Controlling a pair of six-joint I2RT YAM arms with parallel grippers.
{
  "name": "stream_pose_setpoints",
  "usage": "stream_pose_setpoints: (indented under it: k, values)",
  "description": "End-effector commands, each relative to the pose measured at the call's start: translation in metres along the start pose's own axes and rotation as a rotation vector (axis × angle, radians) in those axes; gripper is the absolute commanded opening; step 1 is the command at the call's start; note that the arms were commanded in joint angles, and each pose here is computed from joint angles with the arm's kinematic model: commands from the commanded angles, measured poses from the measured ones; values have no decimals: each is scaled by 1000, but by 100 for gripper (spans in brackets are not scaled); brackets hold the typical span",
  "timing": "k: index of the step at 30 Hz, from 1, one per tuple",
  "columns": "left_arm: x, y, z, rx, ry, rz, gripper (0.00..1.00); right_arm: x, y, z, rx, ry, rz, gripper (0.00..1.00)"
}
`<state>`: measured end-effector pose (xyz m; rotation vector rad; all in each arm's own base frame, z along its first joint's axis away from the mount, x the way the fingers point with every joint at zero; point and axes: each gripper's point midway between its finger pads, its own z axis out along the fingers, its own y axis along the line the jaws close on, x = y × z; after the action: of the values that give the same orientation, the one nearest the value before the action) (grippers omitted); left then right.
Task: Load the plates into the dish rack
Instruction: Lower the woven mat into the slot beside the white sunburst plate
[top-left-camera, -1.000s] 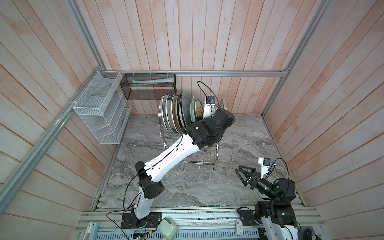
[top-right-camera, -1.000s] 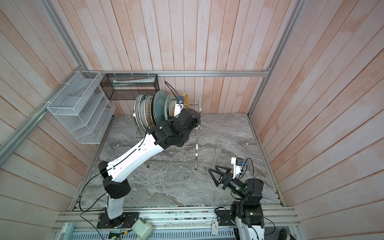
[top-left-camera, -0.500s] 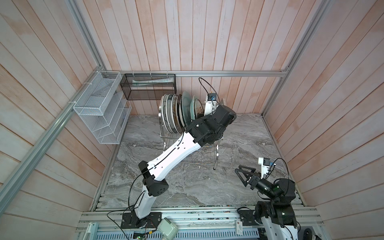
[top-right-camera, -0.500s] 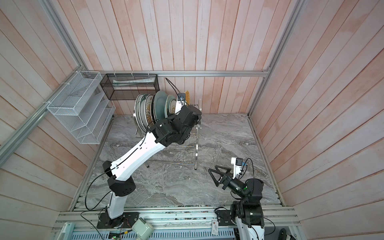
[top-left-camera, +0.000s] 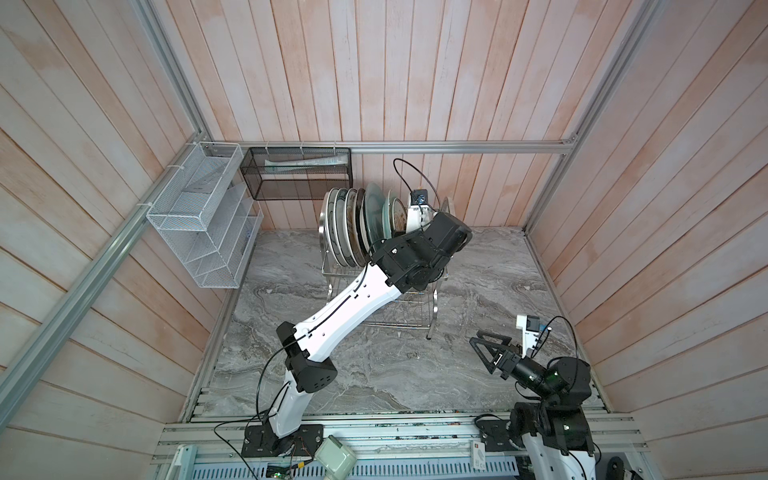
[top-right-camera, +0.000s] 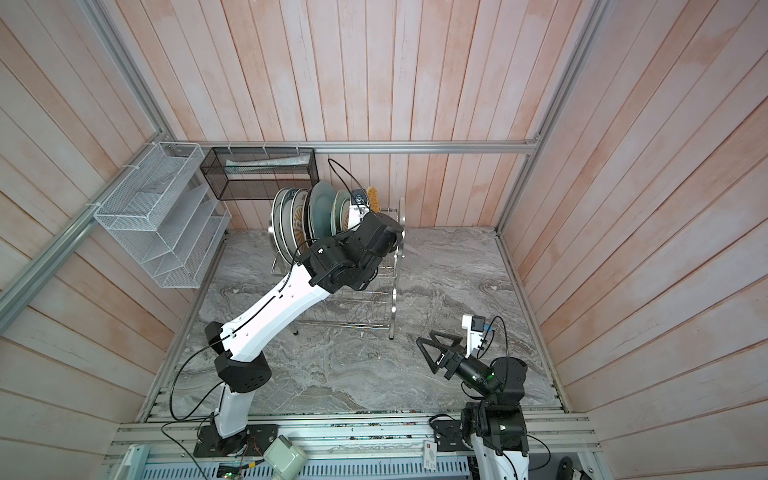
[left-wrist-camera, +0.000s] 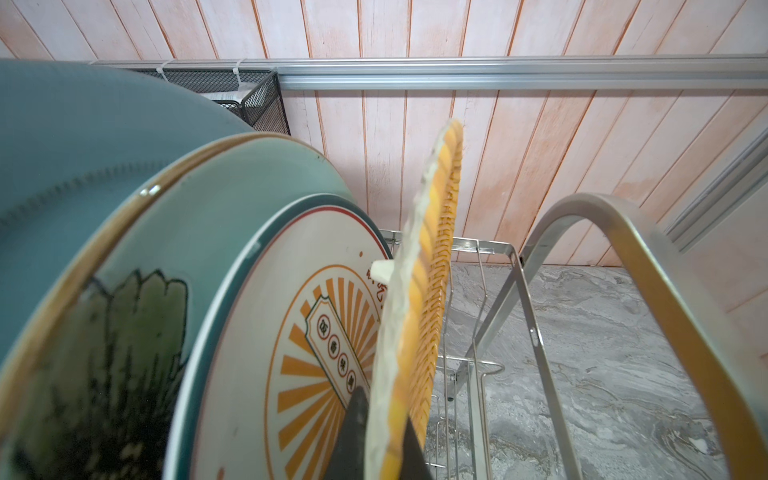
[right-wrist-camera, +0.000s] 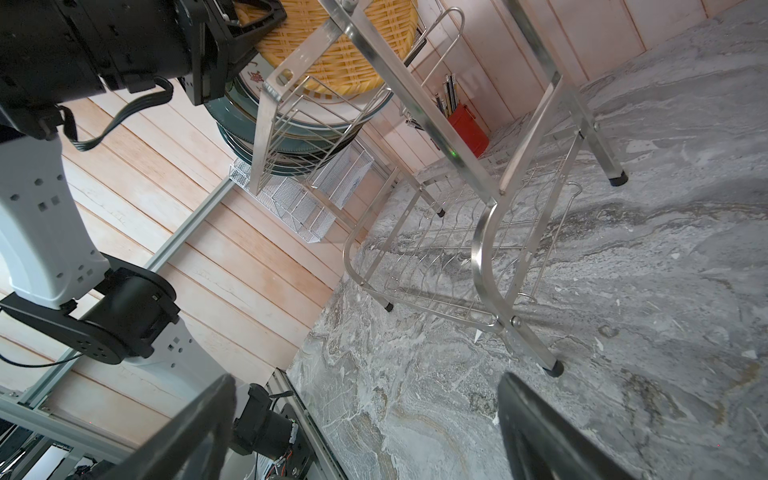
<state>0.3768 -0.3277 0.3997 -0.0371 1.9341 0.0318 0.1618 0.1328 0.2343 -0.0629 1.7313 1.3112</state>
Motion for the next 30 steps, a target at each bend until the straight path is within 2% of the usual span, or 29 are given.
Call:
stream_pose_setpoints:
  k: [1,5,9,19,26,30]
  values:
    - [-6,-28,-15,135,5,-72,4,0,9,-1,-26,4,-13,98]
    - [-6,-36,-16,161,3,-64,17,0,10,-2,-28,5,-15,98]
    - [-6,-42,-19,180,-5,-50,22,1,9,-1,-27,7,-13,98]
    - [-2,-30,-18,123,2,-49,24,2,8,-1,-26,14,-13,98]
    - [-1,-12,-18,81,5,-63,33,3,4,-1,-9,12,-9,98]
    - [1,-2,-16,67,14,-75,33,3,3,-1,-4,10,-5,98]
